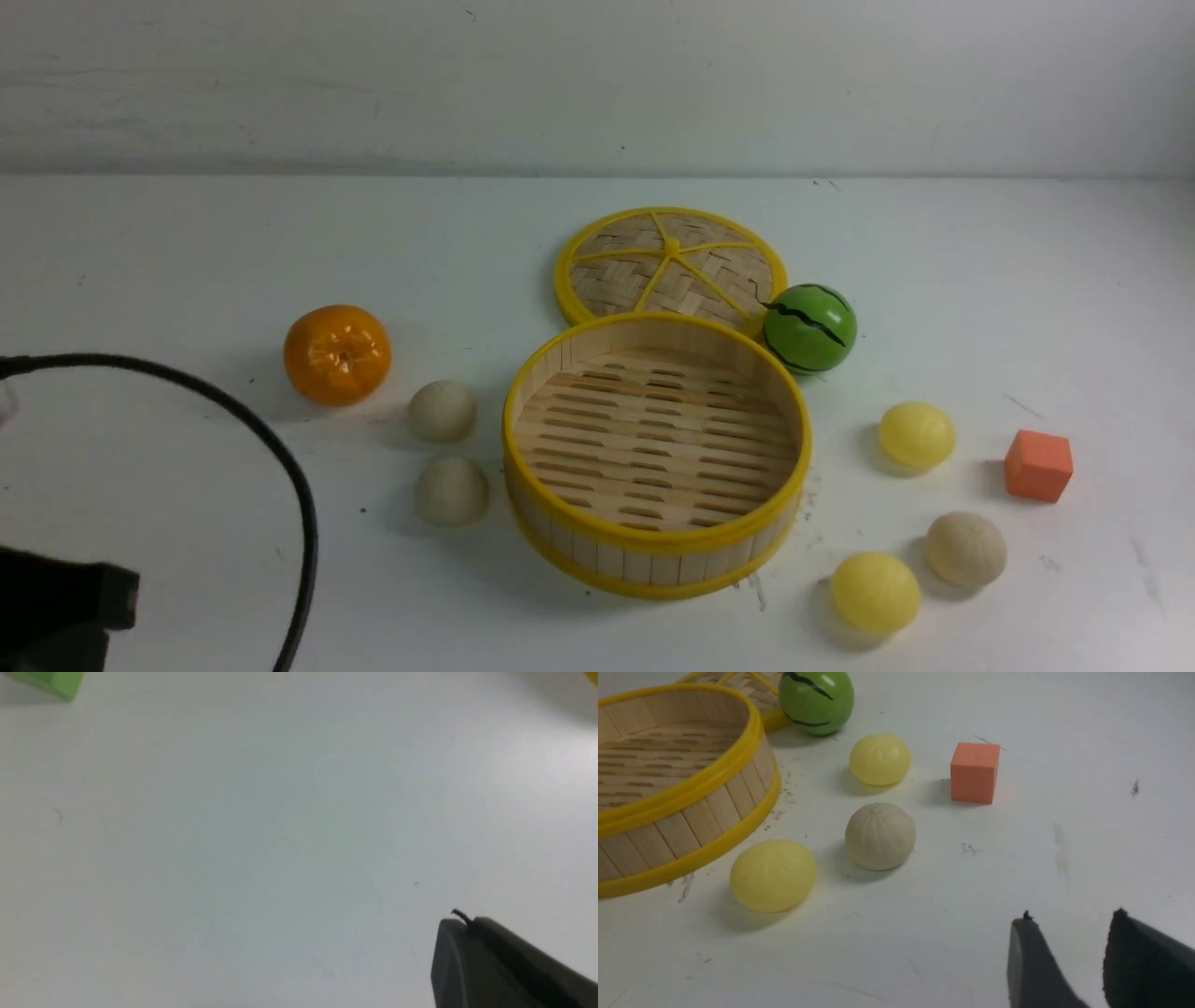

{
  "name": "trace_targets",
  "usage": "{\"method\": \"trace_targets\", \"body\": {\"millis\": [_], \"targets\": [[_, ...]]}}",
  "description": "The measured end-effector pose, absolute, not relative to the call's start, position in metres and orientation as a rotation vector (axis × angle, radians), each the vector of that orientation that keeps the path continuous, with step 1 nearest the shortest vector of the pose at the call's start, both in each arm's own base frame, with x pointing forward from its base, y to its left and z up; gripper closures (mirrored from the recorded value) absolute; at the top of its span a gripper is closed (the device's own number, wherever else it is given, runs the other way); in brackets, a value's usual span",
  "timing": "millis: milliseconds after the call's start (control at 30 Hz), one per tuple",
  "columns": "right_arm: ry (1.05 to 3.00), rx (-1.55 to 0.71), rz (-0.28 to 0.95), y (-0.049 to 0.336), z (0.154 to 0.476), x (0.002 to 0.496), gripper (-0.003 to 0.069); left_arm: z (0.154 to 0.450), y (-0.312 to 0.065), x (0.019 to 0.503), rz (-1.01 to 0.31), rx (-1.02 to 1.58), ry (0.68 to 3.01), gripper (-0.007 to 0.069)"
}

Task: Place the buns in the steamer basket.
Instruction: Use the left arm to grab a steamed stuffed bun

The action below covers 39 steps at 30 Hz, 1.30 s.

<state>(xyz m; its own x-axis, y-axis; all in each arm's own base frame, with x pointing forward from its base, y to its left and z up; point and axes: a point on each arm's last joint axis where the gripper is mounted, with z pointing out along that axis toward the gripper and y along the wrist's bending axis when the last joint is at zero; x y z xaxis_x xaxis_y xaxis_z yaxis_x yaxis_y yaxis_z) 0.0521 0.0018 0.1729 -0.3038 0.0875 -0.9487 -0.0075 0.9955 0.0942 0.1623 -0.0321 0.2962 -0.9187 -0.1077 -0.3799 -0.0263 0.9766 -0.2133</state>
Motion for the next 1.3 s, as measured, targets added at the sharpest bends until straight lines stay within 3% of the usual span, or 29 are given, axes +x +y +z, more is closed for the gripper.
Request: {"method": "trace_targets", "body": {"millis": [200, 400, 500, 733, 900, 1033, 1200, 1300], "targets": [[1.878, 0.058, 0.094, 0.002, 0.173, 0.052, 0.0420, 0.290, -0.079, 0.203, -0.344, 0.141, 2.732, 0.0638], [1.878, 0.058, 0.094, 0.002, 0.173, 0.052, 0.0420, 0.281, -0.135, 0.238, -0.377, 0.241, 2.787, 0.0638], [1.878, 0.058, 0.094, 0.002, 0.173, 0.052, 0.0420, 0.278, -0.146, 0.255, -0.365, 0.245, 2.799, 0.0638], [1.878, 0.058, 0.094, 0.002, 0.173, 0.052, 0.0420, 0.256, -0.161, 0.318, -0.185, 0.308, 2.804, 0.0635], [1.878, 0.058, 0.094, 0.002, 0.173, 0.052, 0.0420, 0.246, -0.166, 0.337, -0.116, 0.335, 2.825, 0.0582], [1.878, 0.058, 0.094, 0.002, 0.173, 0.052, 0.0420, 0.237, -0.168, 0.353, -0.101, 0.317, 2.859, 0.0480], [1.878, 0.058, 0.094, 0.002, 0.173, 0.052, 0.0419, 0.222, -0.156, 0.364, -0.114, 0.272, 2.919, 0.0386], [1.878, 0.058, 0.094, 0.002, 0.173, 0.052, 0.0419, 0.217, -0.155, 0.368, -0.159, 0.278, 2.919, 0.0369]]}}
